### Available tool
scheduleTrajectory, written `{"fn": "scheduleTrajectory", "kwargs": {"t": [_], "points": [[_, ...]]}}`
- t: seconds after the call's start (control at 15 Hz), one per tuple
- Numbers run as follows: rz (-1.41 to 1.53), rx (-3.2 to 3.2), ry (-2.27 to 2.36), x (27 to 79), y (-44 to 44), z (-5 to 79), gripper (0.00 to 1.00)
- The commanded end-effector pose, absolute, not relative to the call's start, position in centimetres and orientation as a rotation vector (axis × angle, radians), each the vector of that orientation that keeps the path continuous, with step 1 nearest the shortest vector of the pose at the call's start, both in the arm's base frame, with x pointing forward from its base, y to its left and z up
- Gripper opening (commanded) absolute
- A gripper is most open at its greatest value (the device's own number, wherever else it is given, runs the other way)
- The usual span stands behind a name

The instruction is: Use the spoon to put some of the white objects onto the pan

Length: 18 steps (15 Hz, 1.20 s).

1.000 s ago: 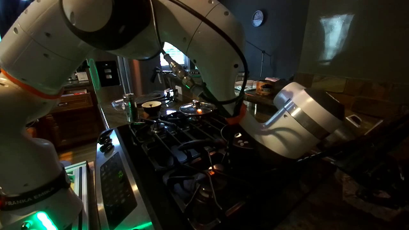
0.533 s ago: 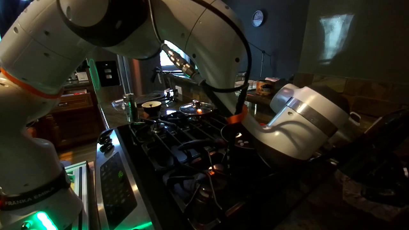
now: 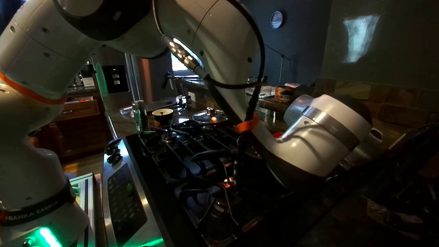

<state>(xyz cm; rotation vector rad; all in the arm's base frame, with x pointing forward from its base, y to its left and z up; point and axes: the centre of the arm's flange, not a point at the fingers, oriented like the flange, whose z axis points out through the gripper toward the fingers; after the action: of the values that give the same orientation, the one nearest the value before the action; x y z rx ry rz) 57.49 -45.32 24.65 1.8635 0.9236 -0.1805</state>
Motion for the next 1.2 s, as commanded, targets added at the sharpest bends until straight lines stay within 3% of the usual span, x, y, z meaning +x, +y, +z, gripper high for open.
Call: {"fn": "scheduleTrajectory", "kwargs": {"t": [0.0, 1.13], "points": [[-0.184, 1.845, 0.916, 54.7, -43.9, 25.4, 0.01], [0.026, 1.747, 0.809, 51.8, -41.9, 27.1, 0.01]]}}
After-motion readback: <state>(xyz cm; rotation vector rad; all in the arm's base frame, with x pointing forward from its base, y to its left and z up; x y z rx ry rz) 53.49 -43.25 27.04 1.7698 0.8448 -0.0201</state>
